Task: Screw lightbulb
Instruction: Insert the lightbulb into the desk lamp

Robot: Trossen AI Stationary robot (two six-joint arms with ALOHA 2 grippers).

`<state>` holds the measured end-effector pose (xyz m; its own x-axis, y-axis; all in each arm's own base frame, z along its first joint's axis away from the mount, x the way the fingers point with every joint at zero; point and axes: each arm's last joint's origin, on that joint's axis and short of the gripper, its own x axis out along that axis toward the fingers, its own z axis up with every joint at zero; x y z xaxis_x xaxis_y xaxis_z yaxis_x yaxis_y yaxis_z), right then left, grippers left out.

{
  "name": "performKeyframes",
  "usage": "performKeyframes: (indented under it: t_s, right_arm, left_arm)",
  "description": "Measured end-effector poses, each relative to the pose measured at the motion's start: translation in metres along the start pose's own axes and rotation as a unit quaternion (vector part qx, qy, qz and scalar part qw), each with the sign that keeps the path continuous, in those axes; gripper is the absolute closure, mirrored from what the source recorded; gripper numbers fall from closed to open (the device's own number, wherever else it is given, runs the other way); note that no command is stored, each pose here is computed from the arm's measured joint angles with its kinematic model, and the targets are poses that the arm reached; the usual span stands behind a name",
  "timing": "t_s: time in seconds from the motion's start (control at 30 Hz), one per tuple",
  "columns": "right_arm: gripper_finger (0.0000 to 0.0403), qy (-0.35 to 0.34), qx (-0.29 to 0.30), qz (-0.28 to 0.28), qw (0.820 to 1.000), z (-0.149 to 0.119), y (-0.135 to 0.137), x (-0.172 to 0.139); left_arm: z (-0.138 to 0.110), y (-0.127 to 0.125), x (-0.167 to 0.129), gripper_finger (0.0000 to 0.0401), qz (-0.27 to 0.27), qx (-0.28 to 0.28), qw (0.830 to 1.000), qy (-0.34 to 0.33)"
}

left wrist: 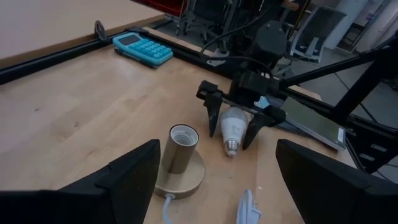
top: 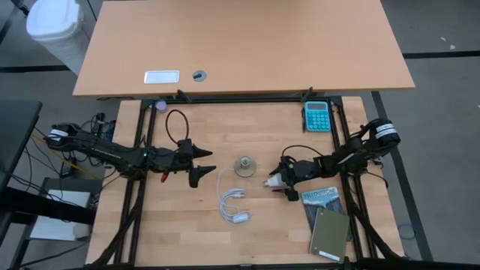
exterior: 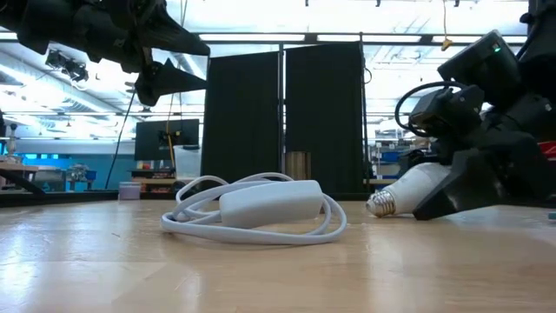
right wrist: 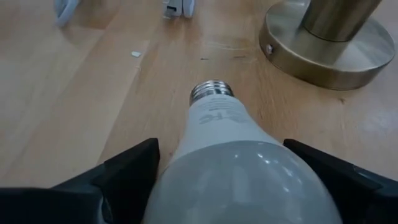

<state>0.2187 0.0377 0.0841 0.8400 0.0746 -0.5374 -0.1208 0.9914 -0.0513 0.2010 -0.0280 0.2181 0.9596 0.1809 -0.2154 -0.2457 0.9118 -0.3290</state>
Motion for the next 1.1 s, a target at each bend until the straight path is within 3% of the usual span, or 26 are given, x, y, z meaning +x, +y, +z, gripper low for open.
performKeyframes:
  t_s: [0.4, 0.67, 0.87, 1.1]
  right_arm:
    - [0.0146, 0.004, 0.0, 0.0, 1.0, -0.001, 0.0, 0.0]
    - [0.0127, 0.003, 0.004, -0.004, 1.0, -0.001, 0.0, 0.0]
    - [0.0144, 0.004, 0.013, -0.002, 1.0, 0.001, 0.0, 0.0]
    - [0.0134, 0.038, 0.011, -0.011, 0.999, 0.028, -0.002, 0.001]
  left_arm:
    - [0.0, 0.0, 0.0, 0.0075, -0.002, -0.002, 1.0, 0.001]
    - [0.0, 0.0, 0.0, 0.0075, -0.002, -0.011, 1.0, 0.001]
    - [0.0, 0.0, 0.0, 0.0075, -0.002, -0.011, 1.0, 0.001]
    - [-0.001, 0.0, 0.002, 0.0075, 0.005, -0.014, 1.0, 0.002]
